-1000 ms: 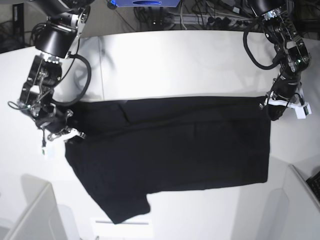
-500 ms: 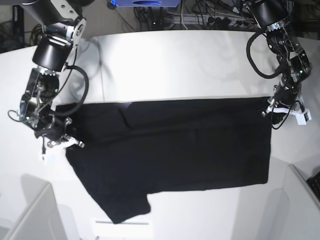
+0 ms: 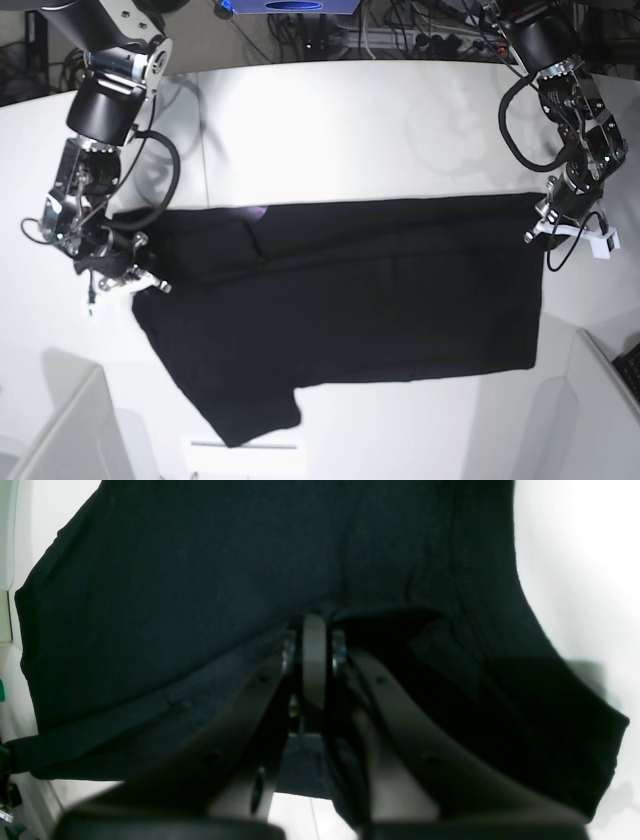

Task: Fold the T-shirt properly
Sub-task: 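Lower the shirt and open both grippers, releasing the shoulders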

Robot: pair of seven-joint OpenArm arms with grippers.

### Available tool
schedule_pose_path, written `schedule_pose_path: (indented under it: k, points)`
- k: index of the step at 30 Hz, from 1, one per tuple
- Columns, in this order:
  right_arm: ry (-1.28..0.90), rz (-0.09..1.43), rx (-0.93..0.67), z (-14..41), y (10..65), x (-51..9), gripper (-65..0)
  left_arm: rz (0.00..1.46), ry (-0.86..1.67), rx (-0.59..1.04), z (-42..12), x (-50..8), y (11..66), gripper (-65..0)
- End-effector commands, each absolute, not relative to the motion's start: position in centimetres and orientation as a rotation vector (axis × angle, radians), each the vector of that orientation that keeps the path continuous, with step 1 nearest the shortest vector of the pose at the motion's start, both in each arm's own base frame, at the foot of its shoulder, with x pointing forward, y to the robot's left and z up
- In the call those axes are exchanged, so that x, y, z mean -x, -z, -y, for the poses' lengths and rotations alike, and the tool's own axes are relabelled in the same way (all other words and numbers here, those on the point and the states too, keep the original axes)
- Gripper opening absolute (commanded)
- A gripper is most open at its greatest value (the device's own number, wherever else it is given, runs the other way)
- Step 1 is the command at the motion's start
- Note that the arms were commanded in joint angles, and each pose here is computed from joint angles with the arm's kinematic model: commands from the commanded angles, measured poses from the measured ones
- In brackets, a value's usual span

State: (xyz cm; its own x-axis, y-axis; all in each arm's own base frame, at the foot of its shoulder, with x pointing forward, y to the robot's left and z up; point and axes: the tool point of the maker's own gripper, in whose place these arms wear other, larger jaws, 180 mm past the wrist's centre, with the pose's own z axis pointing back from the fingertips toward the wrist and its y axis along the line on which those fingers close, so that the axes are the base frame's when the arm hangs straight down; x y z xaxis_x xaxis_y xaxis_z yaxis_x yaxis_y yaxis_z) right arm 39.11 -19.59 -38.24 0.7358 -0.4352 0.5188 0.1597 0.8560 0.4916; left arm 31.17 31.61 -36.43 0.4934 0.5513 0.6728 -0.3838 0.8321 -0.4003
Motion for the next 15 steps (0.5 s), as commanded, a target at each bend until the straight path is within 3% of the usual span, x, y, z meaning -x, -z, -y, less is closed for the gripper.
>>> schedule_pose_path:
  k: [1, 8, 9, 13, 15]
  points:
    - [0.330, 0.741, -0.442, 20.2, 36.1, -40.7, -65.0, 0.937, -0.565, 0.206, -32.2, -32.1, 35.0, -65.0]
    - [0.330, 0.740, -0.442, 20.1, 36.1, -40.6, -65.0, 0.918, -0.589, 0.224, -32.3, -32.6, 35.8, -65.0]
    - [0.330, 0.741, -0.442, 20.2, 36.1, -40.7, -62.0, 0.920, -0.591, 0.225, -32.3, -32.7, 35.8, -60.6]
    - [0.336, 0.767, -0.436, 20.4, 35.8, -41.0, -38.1, 0.942, -0.612, 0.250, -32.5, -34.3, 35.2, -40.6]
    - [0.348, 0.810, -0.429, 20.8, 35.4, -41.4, -35.7, 0.951, -0.623, 0.265, -32.5, -35.3, 34.9, -31.6]
